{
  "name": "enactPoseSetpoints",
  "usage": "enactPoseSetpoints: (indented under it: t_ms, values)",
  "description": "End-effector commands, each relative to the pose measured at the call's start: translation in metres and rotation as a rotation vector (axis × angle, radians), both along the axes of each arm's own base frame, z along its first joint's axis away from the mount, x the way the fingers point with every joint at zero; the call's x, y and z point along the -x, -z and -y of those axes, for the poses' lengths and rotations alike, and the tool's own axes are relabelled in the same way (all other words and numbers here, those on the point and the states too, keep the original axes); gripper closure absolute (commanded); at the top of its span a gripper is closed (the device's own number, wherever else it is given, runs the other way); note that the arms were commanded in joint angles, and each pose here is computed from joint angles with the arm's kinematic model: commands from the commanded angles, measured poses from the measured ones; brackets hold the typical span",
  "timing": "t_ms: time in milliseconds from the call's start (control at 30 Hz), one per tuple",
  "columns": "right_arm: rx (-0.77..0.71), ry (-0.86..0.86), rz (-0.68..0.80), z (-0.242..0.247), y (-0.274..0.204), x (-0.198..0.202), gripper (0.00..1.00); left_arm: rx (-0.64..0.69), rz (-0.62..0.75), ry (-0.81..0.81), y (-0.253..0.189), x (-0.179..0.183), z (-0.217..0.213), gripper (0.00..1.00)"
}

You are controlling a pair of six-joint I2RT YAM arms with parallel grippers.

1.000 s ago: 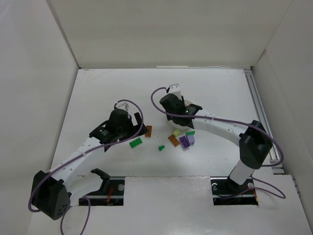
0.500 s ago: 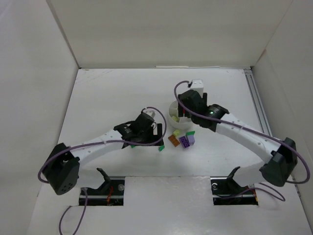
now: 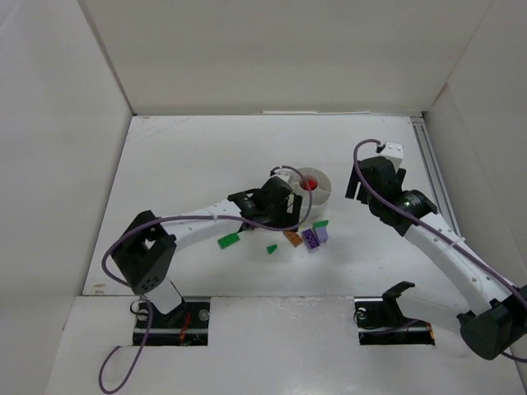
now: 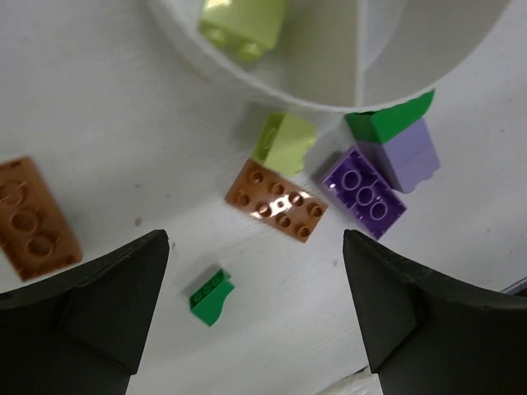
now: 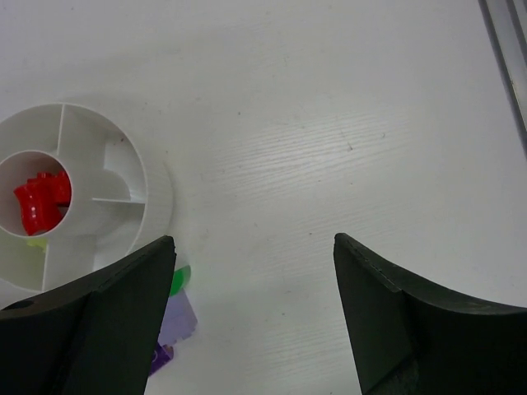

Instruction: Sort the legos into containers by color

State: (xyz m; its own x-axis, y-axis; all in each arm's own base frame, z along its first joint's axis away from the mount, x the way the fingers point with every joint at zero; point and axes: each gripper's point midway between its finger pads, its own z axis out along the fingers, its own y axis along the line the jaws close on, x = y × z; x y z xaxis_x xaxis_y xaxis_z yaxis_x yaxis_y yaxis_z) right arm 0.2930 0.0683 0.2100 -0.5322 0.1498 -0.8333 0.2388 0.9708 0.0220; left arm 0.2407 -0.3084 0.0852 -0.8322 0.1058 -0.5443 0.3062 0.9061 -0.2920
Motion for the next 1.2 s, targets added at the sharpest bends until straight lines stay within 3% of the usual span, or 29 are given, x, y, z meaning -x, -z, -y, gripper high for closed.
enactPoseSetpoints:
  t_ms: [0,133,167,367,567,633,733,1067,1167]
  values:
    - [0.008,0.001,0.002,0.007,-0.003,0.002,0.18,-0.002,0.121,0.146,-0.013,-0.011,0.030,0.16]
    - [0.020,0.016,-0.008,0.015,0.000,0.004,0.18,-0.034,0.164,0.172,-0.004,-0.020,0.040,0.19]
    - [0.023,0.020,-0.001,0.018,-0.002,0.004,0.18,-0.033,0.165,0.171,-0.004,-0.023,0.043,0.28]
    - [0.038,0.043,-0.005,0.030,-0.003,0.010,0.18,-0.050,0.184,0.149,0.012,-0.035,0.049,0.40]
    - [0.048,0.049,-0.014,0.035,0.000,0.013,0.18,0.005,0.213,0.154,0.013,-0.034,0.060,0.41]
    - [0.049,0.049,-0.014,0.035,0.000,0.013,0.18,0.019,0.232,0.157,0.009,-0.034,0.066,0.46]
    - [0.052,0.058,-0.023,0.038,0.001,0.014,0.18,-0.008,0.244,0.144,0.014,-0.034,0.064,0.51]
    - [0.058,0.065,-0.020,0.040,0.002,0.016,0.18,-0.049,0.225,0.132,0.031,-0.029,0.064,0.53]
    - [0.058,0.065,-0.020,0.040,0.002,0.016,0.18,-0.072,0.212,0.120,0.039,-0.028,0.058,0.62]
